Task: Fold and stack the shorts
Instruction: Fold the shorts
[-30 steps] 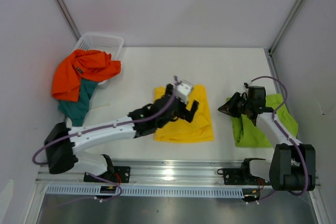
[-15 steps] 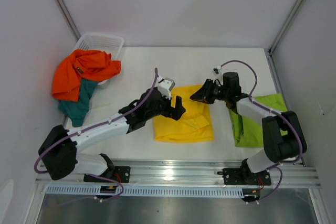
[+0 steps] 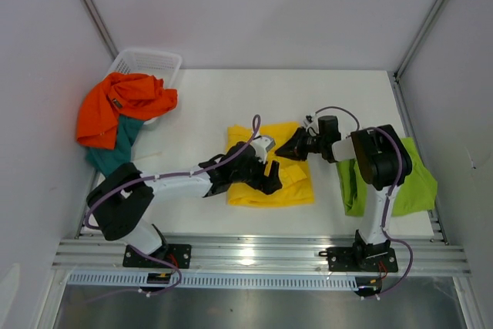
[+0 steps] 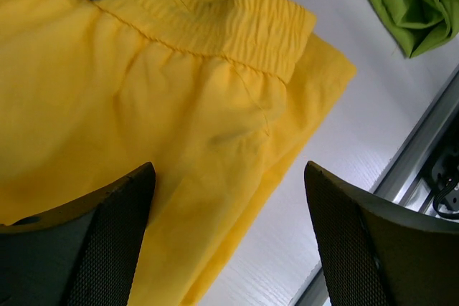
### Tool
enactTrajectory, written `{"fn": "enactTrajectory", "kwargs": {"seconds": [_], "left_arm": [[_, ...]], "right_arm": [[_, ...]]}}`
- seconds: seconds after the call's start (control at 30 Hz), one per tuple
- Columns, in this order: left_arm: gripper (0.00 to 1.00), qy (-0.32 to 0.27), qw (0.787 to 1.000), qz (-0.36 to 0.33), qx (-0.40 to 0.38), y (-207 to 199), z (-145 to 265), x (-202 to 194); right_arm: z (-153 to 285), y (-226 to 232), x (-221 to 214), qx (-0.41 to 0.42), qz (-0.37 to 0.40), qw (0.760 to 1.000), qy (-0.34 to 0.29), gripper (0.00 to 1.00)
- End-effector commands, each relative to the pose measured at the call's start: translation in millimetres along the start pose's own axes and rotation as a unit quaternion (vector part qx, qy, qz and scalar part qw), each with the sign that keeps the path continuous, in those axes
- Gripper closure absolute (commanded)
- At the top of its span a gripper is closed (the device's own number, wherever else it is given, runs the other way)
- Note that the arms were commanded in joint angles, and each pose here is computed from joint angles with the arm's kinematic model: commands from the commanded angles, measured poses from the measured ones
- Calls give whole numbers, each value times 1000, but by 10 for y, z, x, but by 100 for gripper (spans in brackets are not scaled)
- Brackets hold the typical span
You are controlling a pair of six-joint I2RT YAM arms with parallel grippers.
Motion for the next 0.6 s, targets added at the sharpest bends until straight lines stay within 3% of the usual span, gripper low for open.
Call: {"fn": "enactTrajectory", "kwargs": {"seconds": [0.0,0.33,0.57], "left_arm": [[14,-17,999,-17,-30,-163,-4,30],[14,-45,998,-30,-33,-258,290,142],[12,-68,997,-19,-3,-254,596,362]], "right_arm": [[-72,-36,190,-9,-1,1000,-29,80],[370,657,-41,27,82,995,-46,67],[552,575,-461,5,94,996,-6,76]]}}
Point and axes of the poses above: each gripper's point midway between its finger pads, its own z axis back along the fingers, its own y axis along the line the jaws close on, x = y × z, the point moved 6 cm from there along z, back along the fingers, and after that the axes turned 9 degrees about -z, right-handed, at the moved point
